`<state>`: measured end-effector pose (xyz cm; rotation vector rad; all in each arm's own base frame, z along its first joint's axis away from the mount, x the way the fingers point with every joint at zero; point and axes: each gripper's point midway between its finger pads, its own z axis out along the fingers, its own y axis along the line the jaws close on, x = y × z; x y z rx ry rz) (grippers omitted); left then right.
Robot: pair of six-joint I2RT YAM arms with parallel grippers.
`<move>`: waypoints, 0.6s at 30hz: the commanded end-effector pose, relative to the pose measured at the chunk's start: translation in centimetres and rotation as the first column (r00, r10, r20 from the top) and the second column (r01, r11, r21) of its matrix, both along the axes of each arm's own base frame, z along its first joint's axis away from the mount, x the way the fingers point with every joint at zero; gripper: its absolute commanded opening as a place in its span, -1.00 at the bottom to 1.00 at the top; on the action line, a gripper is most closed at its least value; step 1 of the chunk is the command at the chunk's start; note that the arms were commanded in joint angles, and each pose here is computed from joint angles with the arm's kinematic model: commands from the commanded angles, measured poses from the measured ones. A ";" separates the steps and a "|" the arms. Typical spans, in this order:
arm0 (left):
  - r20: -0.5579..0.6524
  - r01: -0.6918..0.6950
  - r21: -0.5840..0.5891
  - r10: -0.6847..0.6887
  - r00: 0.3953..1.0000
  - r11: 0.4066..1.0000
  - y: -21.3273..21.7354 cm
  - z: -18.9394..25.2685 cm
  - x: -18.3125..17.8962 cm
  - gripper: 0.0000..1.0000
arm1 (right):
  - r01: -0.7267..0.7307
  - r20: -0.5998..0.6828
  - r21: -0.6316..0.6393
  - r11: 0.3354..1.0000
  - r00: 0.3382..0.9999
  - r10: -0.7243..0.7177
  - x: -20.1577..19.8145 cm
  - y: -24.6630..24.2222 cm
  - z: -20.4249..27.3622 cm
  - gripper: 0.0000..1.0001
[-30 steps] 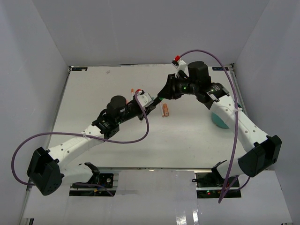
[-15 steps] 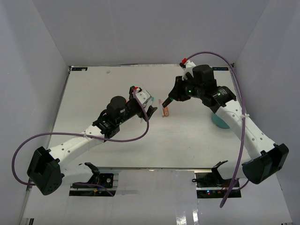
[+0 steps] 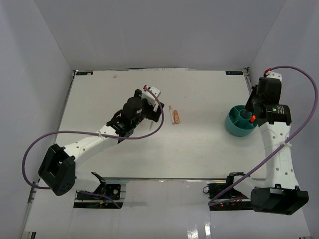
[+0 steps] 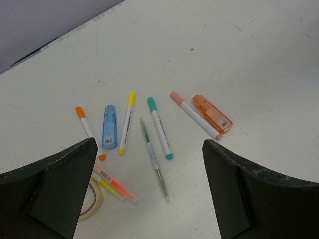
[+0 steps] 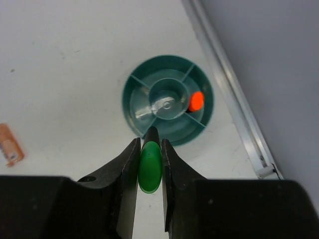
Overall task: Sort the stationery into containers
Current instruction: Place the pen in the storage box.
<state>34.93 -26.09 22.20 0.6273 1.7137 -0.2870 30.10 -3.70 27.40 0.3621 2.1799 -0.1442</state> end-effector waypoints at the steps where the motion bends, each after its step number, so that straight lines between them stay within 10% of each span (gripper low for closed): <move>1: -0.030 -0.129 -0.011 0.129 0.991 0.992 1.7 0.4 1.4 0.96 | 0.175 0.003 -0.094 0.980 0.984 -0.176 -1.6 -4.2 0.9 -0.85; 18: 0.036 -0.172 -0.020 0.173 0.984 0.985 3.2 2.5 1.1 0.96 | 0.358 -0.057 -0.088 0.929 0.930 -0.364 -1.2 -9.6 -3.6 -0.85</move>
